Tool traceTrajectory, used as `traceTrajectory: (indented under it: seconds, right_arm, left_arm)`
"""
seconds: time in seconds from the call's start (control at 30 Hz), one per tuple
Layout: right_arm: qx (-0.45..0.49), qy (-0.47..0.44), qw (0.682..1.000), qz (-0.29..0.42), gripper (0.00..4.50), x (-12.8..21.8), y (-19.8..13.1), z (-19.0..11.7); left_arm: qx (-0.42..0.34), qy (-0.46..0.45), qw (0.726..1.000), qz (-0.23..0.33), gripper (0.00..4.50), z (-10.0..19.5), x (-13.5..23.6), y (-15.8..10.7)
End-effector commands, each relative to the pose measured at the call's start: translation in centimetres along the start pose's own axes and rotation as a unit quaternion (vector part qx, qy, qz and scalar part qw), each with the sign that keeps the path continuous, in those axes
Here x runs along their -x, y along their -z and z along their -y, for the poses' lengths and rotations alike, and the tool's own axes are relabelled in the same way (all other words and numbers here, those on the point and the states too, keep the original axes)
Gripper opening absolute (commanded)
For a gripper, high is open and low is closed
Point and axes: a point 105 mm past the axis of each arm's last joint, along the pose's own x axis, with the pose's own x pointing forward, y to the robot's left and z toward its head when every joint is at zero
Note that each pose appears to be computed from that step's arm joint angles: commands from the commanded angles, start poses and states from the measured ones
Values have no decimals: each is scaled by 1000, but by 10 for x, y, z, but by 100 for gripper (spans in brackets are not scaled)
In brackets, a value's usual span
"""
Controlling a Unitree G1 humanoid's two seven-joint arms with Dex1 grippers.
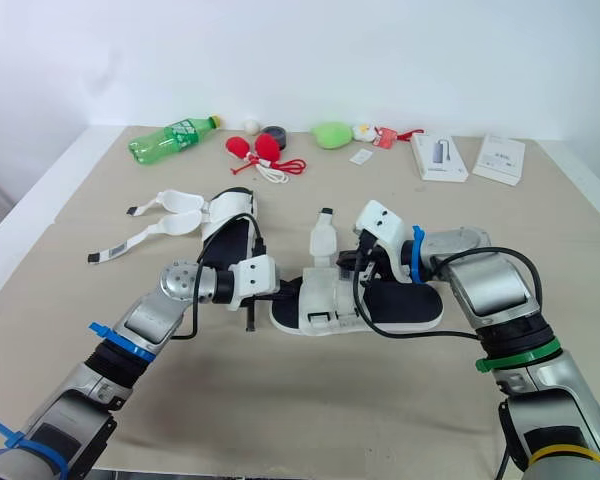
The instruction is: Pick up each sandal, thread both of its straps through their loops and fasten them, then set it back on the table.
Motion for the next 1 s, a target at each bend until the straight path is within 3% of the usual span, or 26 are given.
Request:
traceTrajectory:
  seconds: [0.03,0.27,0.4,0.5,0.63,0.7,0.77,1.0]
  right_arm:
    - [-20,1,999,-29,4,-2,19,0]
    - [-13,34,999,-4,4,-1,12,12]
    - [-47,80,995,47,4,3,-7,37]
    - [-127,72,984,107,87,4,-32,46]
    - [-204,47,966,149,265,0,-50,47]
    - [-235,47,959,154,378,-3,-51,49]
    - [-272,31,951,145,438,-7,-49,46]
    - [-339,-12,935,106,438,-25,-36,36]
  left_arm:
    - [4,24,1000,-14,0,11,-1,9]
    - [-11,43,999,-8,0,15,3,9]
    - [-14,45,999,-8,0,15,3,9]
    - [-16,48,999,-7,0,16,2,8]
    - [-17,48,999,-6,0,16,2,7]
    - [-17,48,999,-6,0,16,1,7]
    - [-16,48,999,-5,0,17,2,7]
    - [-15,47,999,-7,0,17,3,7]
